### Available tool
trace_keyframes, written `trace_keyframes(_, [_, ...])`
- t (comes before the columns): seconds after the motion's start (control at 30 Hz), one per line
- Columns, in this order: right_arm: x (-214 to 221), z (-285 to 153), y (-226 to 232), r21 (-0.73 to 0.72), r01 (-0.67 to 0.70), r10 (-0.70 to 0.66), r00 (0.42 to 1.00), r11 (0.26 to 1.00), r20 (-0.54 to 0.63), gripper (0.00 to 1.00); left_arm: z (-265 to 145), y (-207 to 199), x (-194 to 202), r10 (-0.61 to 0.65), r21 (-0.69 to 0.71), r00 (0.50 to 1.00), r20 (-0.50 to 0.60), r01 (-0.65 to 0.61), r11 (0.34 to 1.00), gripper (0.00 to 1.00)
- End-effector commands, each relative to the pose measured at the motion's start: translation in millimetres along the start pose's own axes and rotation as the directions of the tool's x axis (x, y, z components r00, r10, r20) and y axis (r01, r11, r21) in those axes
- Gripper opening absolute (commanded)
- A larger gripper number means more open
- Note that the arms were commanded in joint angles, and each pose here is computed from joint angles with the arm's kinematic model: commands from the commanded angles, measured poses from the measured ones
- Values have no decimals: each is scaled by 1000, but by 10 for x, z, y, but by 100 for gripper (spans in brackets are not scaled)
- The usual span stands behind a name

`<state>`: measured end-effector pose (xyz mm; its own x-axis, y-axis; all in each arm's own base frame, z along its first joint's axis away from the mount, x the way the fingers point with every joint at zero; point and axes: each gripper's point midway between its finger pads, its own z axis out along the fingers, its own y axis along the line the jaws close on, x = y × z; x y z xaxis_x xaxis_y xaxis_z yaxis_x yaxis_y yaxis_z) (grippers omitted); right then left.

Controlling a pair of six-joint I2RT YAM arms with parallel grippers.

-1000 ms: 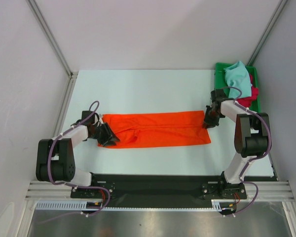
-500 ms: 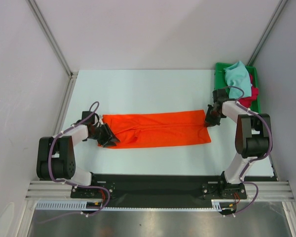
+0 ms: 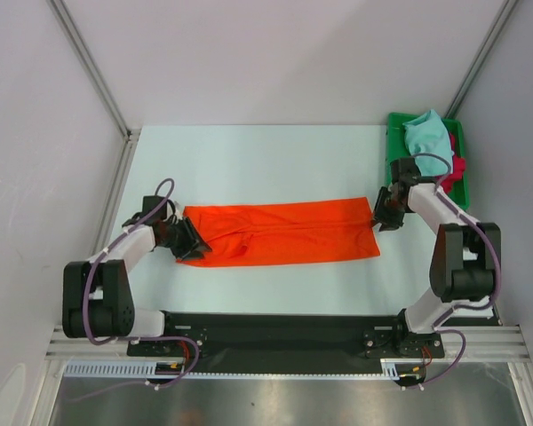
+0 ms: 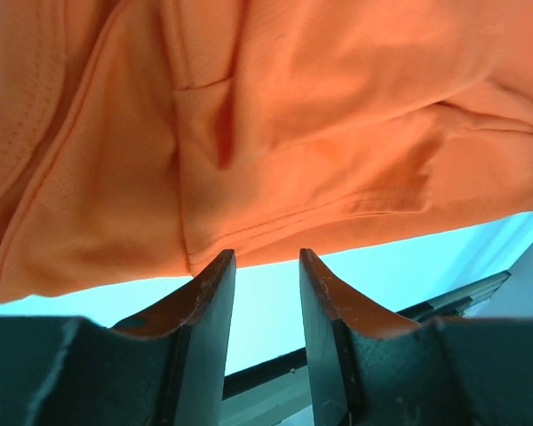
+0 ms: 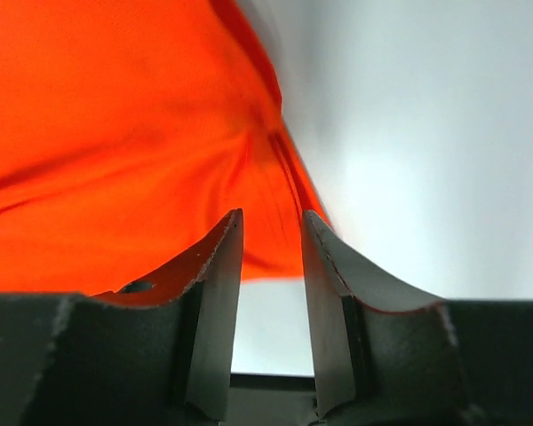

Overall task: Fold and stack the t-shirts
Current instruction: Fold the tshirt

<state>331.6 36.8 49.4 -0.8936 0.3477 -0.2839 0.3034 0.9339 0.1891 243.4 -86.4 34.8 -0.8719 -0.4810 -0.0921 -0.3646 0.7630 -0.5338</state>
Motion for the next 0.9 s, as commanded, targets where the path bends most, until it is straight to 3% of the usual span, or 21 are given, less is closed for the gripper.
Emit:
trace_keyframes(0.0, [23, -415, -11, 13, 31, -31, 998, 999, 49, 38, -243, -172, -242, 74, 11, 992, 105, -76, 997, 41])
trace_keyframes(0.1, [107, -496, 62, -16, 77, -76, 996, 997, 51, 36, -198, -144, -222, 62, 8, 993, 96, -63, 998, 41])
trace_keyframes(0.2, [283, -367, 176, -104, 64, -64, 998, 993, 4, 18, -84, -120, -203, 40, 25, 996, 76, -42, 999, 40])
trace_keyframes(0.33, [308, -146, 208, -139, 44, -45, 999, 989, -7, 2, -8, -76, -201, 30, 17, 998, 60, -31, 999, 40])
trace_keyframes(0.63, [617, 201, -301, -11, -81, 79, 992, 997, -95, 0, 121, 101, -153, -6, -10, 998, 60, 6, 1000, 40])
trace_keyframes(0.87, [697, 156, -523, 98, -108, 117, 989, 989, -87, 0, 120, 147, -154, 1, -29, 997, 73, 1, 1000, 40])
